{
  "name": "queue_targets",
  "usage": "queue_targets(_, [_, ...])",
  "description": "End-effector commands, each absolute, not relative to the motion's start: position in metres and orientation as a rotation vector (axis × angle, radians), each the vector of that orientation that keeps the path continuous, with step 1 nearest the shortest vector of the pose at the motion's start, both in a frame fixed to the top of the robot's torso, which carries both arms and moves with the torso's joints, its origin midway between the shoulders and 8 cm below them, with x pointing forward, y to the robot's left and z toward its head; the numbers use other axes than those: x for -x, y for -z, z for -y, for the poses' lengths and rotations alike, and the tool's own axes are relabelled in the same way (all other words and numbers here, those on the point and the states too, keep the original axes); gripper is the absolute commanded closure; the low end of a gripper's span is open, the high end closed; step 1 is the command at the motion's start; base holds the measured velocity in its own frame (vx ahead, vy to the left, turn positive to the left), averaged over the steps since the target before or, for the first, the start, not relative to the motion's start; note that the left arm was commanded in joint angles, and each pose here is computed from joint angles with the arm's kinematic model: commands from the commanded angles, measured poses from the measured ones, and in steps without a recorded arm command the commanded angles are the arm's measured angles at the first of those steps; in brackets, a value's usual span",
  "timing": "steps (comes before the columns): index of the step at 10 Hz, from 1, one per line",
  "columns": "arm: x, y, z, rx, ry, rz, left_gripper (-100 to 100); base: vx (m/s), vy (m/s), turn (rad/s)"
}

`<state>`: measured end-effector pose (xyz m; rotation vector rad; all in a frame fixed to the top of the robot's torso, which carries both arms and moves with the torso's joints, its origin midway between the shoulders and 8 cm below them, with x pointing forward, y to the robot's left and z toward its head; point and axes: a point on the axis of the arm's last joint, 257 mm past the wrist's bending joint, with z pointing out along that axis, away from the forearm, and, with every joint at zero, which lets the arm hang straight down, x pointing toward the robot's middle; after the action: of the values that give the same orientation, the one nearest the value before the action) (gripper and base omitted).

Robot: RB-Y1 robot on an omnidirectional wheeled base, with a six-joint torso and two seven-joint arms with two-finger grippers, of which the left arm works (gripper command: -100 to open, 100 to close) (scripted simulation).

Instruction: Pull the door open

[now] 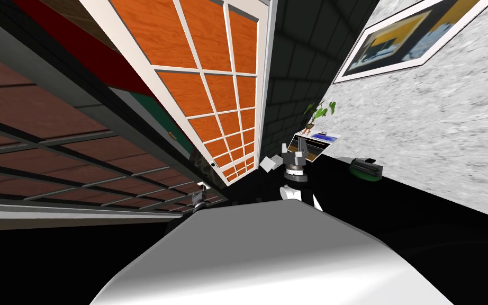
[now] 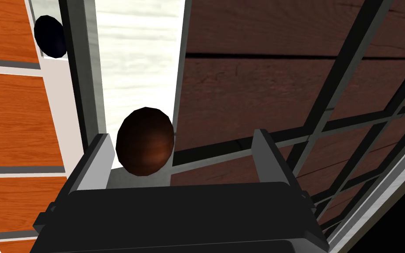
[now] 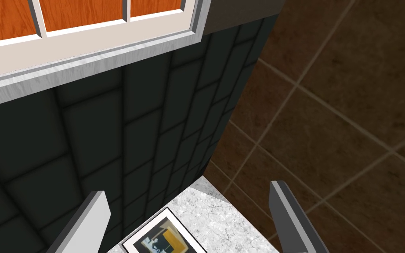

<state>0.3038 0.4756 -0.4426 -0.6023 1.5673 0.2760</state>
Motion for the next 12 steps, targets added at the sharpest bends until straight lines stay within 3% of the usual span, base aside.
queue_targets(1, [-0.281, 0.447, -0.504, 0.645, -0.317, -1.579, 100, -0.013, 0.005, -0.015])
queue_targets(3, [-0.289, 0.433, -0.508, 0.626, -0.32, -1.547, 100, -0.027, -0.004, 0.016])
queue_targets(10, [-0.281, 0.447, -0.504, 0.645, -0.317, -1.579, 100, -0.001, -0.003, 0.005])
queue_targets(12, [-0.304, 0.443, -0.479, 0.652, -0.227, -1.551, 100, -0.022, -0.026, -0.074])
